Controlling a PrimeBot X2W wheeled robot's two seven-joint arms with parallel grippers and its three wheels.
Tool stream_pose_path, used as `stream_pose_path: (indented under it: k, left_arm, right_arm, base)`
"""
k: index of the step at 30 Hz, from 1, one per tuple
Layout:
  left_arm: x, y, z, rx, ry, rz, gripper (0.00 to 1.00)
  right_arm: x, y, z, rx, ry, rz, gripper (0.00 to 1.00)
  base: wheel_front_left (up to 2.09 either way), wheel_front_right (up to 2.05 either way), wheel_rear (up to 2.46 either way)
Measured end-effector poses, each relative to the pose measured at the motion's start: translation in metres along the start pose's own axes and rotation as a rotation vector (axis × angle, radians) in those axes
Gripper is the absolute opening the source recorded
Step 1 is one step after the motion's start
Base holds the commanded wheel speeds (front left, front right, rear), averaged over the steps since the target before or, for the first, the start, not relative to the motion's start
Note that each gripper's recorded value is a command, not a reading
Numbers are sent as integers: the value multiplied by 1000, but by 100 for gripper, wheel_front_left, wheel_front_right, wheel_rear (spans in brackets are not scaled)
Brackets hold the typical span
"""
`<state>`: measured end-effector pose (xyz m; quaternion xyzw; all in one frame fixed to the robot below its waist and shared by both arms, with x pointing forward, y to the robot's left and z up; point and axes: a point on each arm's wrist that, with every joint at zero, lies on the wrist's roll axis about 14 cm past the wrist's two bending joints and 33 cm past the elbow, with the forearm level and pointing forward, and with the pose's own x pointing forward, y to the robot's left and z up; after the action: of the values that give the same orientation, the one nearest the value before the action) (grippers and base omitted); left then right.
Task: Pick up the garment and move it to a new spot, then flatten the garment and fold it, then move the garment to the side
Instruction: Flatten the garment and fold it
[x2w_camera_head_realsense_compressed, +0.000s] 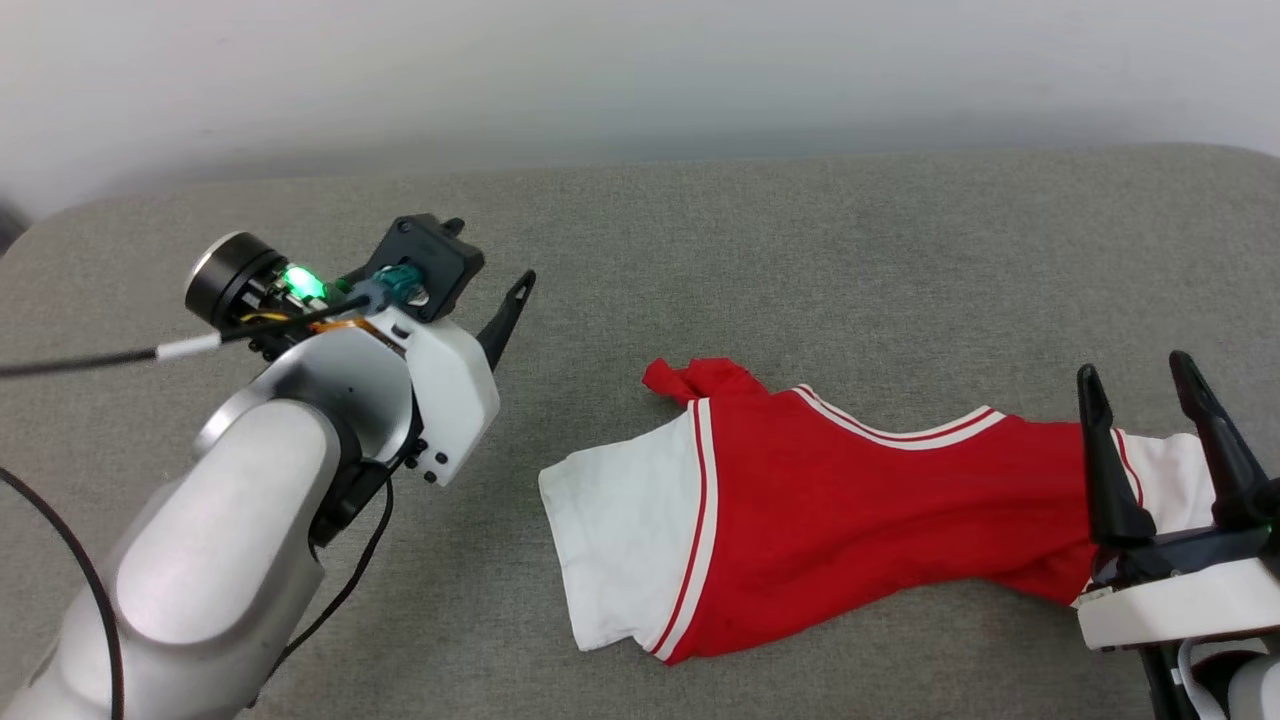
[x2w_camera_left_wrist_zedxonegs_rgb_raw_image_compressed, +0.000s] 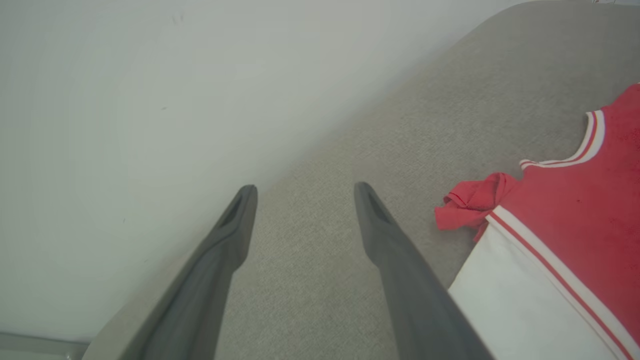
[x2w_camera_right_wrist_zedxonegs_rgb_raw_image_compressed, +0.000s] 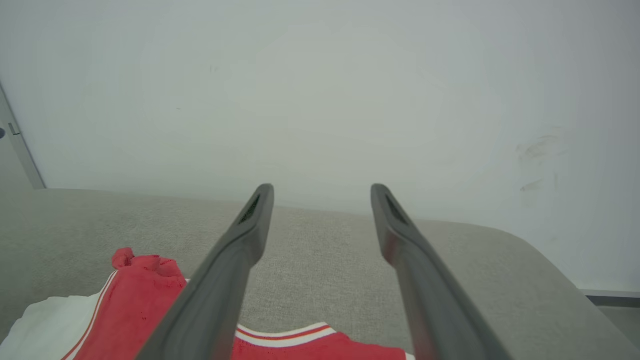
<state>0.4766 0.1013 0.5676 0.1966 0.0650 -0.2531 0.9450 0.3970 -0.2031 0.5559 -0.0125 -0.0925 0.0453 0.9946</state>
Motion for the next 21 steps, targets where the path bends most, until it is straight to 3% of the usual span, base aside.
stream_pose_path:
  k: [12,21]
  left_arm:
    - [0,-67,-93,31,625,-398,100]
    - [14,-95,-140,108,842,-546,100]
  right_arm:
    - [-11,11,-46,61,122,-11,100]
    - [-1,14,-72,52,172,6,100]
  base:
    - [0,0,0]
    - [0,0,0]
